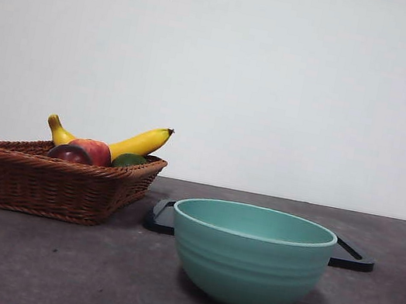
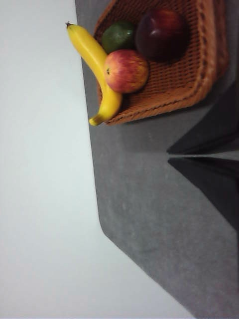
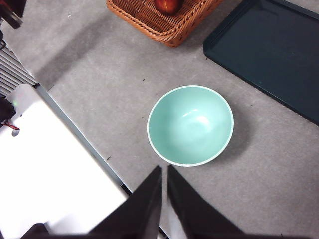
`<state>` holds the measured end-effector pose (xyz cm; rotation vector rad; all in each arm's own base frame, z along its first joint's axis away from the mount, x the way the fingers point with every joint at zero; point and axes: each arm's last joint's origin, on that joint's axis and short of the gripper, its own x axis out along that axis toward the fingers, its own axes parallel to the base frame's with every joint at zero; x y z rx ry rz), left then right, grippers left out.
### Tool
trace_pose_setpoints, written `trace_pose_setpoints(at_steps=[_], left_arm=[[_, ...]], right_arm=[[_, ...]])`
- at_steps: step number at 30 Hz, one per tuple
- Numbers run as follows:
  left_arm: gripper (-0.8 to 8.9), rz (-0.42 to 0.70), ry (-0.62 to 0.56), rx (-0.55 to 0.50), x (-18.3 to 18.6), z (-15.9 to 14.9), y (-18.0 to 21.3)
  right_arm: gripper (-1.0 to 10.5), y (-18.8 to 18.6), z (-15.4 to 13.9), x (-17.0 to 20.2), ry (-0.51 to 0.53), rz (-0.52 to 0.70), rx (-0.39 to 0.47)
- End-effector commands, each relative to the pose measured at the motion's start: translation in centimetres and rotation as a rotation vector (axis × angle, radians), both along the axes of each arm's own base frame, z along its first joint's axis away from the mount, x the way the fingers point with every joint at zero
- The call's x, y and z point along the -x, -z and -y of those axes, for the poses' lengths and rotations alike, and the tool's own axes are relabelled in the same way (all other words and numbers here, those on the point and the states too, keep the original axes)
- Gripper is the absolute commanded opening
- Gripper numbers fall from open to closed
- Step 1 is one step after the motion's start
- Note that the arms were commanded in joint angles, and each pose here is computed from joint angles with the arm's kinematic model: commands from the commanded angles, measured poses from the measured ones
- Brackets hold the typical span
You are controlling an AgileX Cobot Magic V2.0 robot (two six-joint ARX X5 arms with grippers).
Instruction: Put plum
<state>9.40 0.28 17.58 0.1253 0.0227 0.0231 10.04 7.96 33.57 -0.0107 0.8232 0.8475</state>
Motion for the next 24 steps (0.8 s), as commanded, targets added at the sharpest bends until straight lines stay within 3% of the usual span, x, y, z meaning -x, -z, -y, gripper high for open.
trace_pose_setpoints(at_steps=[1,12,24], left_arm=[[0.07,-0.013,-0.002,-0.013,-0.1,0.0,0.6],[0.07,-0.163,-0.001,-0.008,-0.1,0.0,2.7],[0.07,-0.16,-0.003,0.004,-0.2,0.0,2.7]], right_arm=[[0.1,-0.4,-0.1,-0.1,-0.012,0.021,-0.005],[0.1,-0.4,-0.1,-0.1,-0.012,0.021,-0.005],[0.1,-0.4,-0.2,-0.1,-0.012,0.022,-0.006]])
